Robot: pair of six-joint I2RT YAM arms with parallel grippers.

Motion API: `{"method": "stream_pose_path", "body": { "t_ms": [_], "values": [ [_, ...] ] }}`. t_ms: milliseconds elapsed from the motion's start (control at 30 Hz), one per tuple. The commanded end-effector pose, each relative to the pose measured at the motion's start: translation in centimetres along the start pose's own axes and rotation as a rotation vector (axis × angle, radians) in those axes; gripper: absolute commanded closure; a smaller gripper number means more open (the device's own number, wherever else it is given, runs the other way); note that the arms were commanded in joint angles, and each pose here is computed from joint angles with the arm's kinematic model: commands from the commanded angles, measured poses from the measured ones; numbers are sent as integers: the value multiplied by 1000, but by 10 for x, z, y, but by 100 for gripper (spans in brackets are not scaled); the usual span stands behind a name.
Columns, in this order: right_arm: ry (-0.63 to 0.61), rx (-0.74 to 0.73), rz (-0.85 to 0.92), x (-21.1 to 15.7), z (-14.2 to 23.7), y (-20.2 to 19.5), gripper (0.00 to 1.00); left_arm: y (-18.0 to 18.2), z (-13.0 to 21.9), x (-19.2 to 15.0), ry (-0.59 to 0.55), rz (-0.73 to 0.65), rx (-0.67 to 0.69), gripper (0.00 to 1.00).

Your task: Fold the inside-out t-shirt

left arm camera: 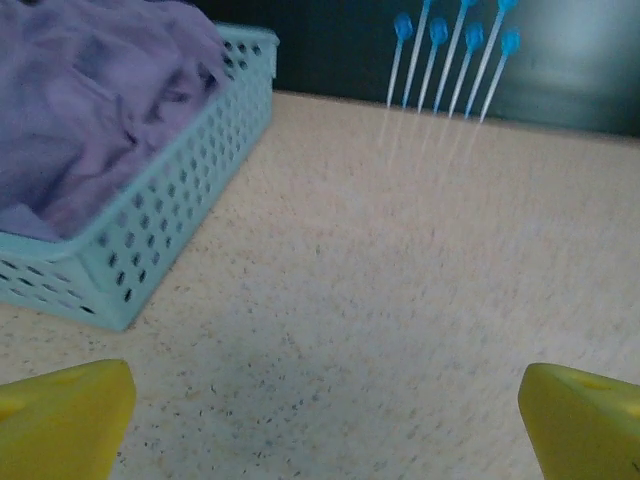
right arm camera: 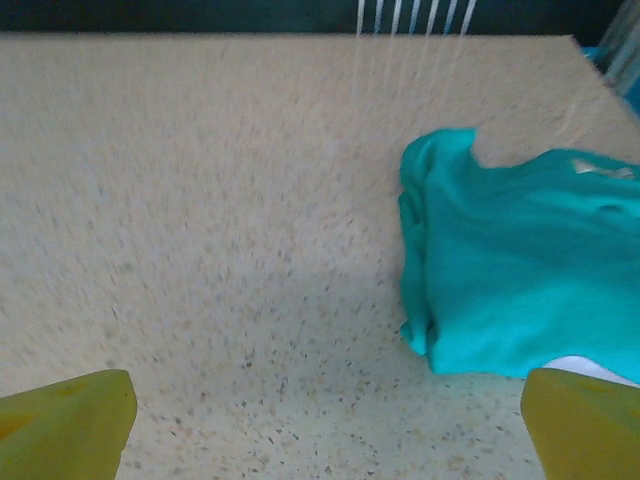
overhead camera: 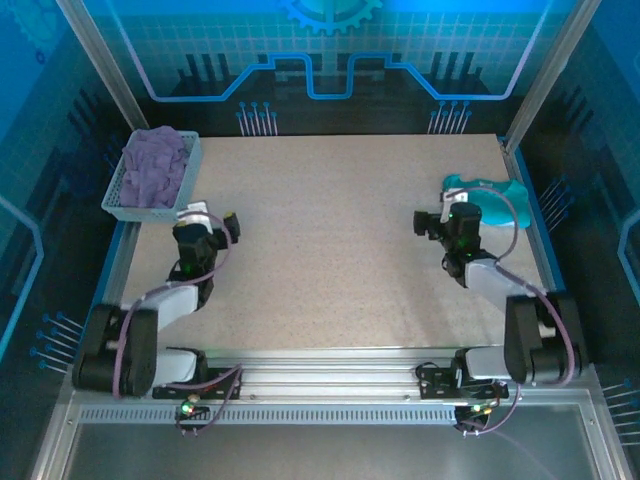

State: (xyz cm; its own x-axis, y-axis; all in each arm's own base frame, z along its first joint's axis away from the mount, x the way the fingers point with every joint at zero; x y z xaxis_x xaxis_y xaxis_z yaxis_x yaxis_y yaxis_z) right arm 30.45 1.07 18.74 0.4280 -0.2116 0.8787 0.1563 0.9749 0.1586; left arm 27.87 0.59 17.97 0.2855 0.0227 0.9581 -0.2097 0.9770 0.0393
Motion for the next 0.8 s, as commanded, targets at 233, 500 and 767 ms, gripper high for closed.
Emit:
{"method": "stream_pose_path", "body": {
  "t_ms": [233,500,767],
  "values": [
    [-25,288,-43,42,69,75,0,28,-28,65,293,434,28,1],
    [55,328,48,29,71,111,0,114,-123,83,440,588,263,1],
    [78,320,35,18,71,107,0,151,-185,81,512,540,368,1]
  ]
}}
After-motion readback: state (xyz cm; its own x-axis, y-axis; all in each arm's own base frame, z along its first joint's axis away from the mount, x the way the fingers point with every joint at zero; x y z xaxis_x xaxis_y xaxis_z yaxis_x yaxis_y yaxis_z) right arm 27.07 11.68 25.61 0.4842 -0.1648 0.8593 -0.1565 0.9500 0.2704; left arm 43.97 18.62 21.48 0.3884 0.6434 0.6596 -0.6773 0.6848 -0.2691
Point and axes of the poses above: each hand's point on the last joint's axis, 136 mm out from that joint toward the fingers, its own z axis back along the fingers, its own y axis along the line the jaws close on, x = y × z, the point moved 10 cm from there along z, back along the fingers, and after that the axes turned 10 degrees about -z, right-handed, at the moved point
